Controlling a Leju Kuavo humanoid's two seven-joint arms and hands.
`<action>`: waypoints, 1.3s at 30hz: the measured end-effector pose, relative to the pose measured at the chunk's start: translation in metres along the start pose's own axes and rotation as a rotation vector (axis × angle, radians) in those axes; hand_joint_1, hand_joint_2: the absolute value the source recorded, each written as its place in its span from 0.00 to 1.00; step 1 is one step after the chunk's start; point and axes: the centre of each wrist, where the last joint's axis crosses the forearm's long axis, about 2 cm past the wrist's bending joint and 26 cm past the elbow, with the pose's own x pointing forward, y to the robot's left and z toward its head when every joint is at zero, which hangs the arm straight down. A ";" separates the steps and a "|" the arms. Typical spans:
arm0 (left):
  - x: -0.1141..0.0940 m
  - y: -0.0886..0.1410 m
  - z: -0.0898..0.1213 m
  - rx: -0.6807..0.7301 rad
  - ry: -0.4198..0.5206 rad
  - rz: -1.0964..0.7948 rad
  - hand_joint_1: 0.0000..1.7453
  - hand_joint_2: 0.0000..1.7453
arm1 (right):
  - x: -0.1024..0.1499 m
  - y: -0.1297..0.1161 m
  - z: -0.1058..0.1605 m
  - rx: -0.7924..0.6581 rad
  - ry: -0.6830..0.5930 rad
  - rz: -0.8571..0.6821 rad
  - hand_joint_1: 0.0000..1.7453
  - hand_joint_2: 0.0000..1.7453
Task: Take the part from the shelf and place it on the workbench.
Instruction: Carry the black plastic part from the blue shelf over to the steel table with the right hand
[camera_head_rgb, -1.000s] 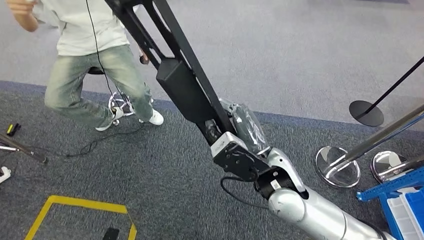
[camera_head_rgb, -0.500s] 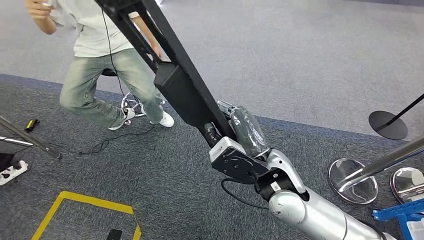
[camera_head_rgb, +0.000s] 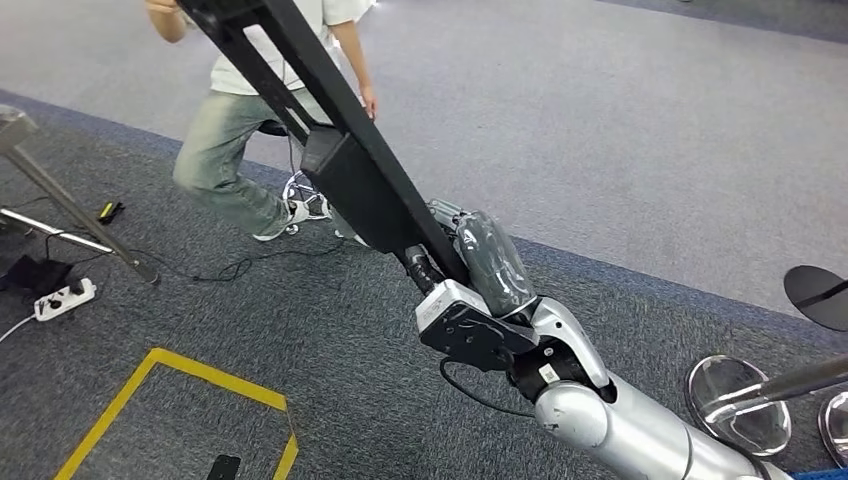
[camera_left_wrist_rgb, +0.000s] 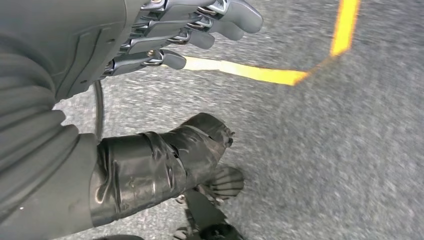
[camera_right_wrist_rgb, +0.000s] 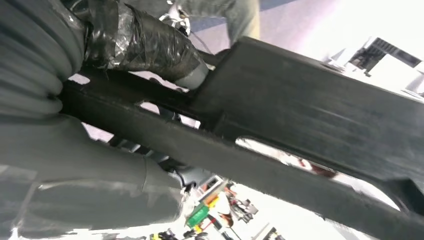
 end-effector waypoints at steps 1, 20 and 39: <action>-0.001 0.000 0.000 0.000 0.002 -0.002 0.00 1.00 | 0.000 0.000 0.000 -0.001 -0.002 0.004 0.99 1.00; 0.002 -0.002 -0.001 -0.009 -0.002 -0.009 0.00 1.00 | -0.001 0.002 0.005 -0.013 -0.003 0.058 0.99 1.00; 0.001 0.002 -0.001 -0.005 0.010 -0.023 0.00 1.00 | -0.003 0.004 0.009 -0.009 0.005 0.101 0.99 1.00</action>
